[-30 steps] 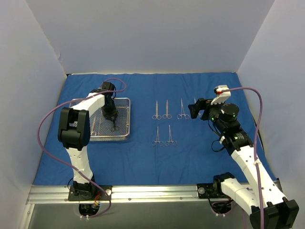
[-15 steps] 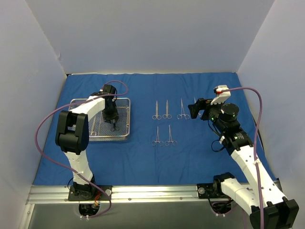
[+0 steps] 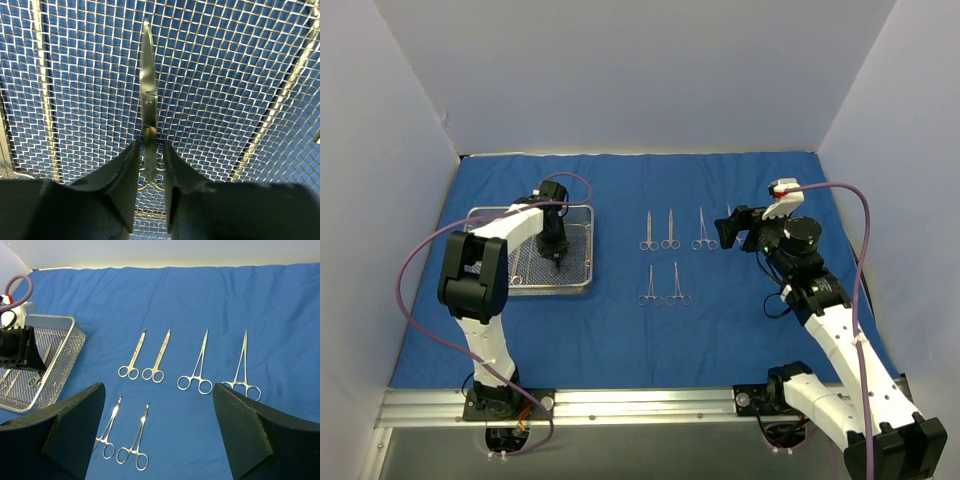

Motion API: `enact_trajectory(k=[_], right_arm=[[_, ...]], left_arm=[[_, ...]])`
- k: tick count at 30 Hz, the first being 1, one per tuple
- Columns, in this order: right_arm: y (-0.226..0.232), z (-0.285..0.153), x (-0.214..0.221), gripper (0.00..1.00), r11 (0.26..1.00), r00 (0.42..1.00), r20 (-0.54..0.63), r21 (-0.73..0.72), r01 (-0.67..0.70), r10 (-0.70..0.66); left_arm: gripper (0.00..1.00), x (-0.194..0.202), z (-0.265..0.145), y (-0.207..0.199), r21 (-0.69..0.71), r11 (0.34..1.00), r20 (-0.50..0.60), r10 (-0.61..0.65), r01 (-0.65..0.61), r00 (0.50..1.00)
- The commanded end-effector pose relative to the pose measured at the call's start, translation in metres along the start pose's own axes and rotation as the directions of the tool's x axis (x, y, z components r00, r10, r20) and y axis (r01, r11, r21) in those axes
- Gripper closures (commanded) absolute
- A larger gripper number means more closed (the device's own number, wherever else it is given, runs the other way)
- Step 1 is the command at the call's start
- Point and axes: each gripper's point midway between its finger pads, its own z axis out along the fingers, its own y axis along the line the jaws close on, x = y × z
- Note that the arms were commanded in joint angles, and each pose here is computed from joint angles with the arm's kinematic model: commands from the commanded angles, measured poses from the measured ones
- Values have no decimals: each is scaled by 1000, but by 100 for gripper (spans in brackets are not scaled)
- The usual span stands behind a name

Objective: Open and lay out the surgical kit
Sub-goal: Pick up the medical item from the container, then place the medical item in the surgical kit.

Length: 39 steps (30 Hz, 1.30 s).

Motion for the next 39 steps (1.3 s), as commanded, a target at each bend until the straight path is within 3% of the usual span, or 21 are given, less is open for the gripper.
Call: enact_trajectory(k=[1,8,25,32,39], right_arm=[[1,0,-8,16,1000,999,33,1,14,-14],[1,-1,-9,16,1000,999,35,3,14,-14],[3,-3,-16,16,1000,999,40,-1,18,-17],[9,-14,-35,16,1000,997,79,-7,11,-10],[11,-46,-65,15,999,986,164,23,-27,23]], left_arm=[[74,5,18,-10,11,1000,-15,7,-7,1000],[97,-2,4,-10,14,1000,6,3,-3,1000],[98,-60,-119,-15,63,998,220,-39,26,975],[98,-39,-157,-74,124,992,253,-27,-5,967],[98,23,-177,-186,257,963,228,15,-75,973]])
